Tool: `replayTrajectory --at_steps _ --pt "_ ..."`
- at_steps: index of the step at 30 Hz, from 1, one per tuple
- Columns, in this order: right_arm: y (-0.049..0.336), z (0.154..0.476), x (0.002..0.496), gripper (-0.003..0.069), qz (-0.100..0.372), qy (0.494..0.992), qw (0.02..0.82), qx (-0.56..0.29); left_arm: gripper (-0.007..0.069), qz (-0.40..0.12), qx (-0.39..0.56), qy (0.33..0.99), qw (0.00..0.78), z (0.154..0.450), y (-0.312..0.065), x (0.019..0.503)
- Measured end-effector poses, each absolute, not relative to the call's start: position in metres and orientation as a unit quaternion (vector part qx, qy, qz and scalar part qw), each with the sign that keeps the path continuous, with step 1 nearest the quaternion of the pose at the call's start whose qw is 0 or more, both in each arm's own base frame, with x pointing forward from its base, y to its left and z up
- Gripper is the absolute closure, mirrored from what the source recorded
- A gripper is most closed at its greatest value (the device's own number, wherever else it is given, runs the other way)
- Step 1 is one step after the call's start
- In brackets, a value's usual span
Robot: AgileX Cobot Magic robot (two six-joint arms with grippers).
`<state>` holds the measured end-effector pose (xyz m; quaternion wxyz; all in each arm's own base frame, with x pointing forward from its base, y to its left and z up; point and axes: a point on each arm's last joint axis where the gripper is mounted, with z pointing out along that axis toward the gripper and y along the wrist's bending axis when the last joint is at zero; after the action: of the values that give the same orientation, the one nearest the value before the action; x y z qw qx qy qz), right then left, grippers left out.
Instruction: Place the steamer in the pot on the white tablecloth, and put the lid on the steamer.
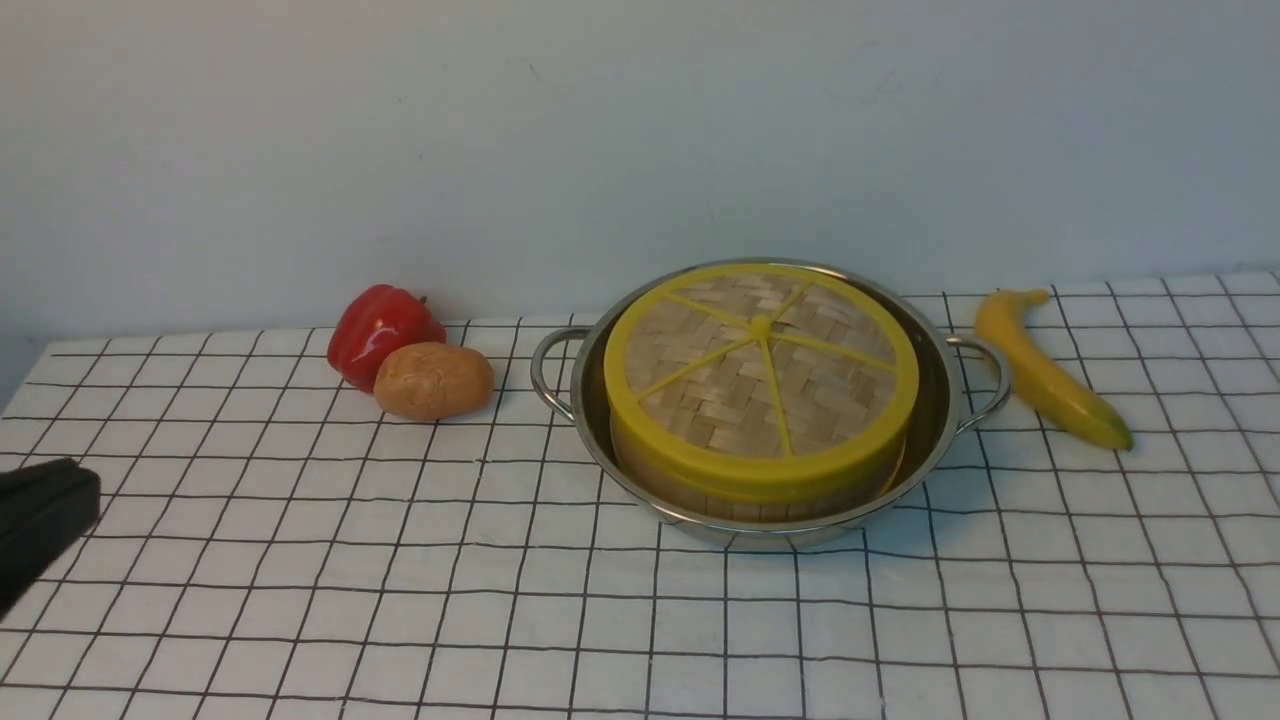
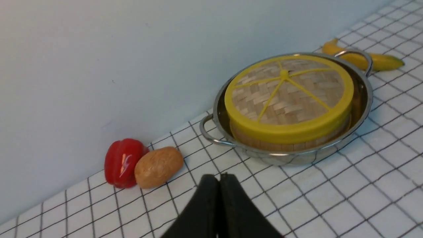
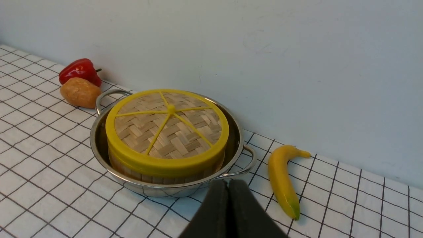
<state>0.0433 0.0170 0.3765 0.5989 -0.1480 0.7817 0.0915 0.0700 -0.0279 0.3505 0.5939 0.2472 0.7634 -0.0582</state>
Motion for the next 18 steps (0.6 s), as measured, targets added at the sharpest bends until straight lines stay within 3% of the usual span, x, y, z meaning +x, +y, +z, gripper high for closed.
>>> replayTrajectory --at_steps 6,10,18 --pt "0.019 0.376 0.043 0.0657 0.108 0.782 0.596 -0.146 0.0634 -0.13 0.208 0.736 0.631 0.332 -0.037 0.073" --pt "0.021 0.376 0.042 0.0653 0.124 0.782 0.594 -0.143 0.0634 -0.172 0.19 0.708 0.659 0.336 -0.041 0.074" --pt "0.025 0.377 0.04 0.0642 0.158 0.781 0.588 -0.138 0.0626 -0.189 0.183 0.693 0.672 0.34 -0.043 0.073"
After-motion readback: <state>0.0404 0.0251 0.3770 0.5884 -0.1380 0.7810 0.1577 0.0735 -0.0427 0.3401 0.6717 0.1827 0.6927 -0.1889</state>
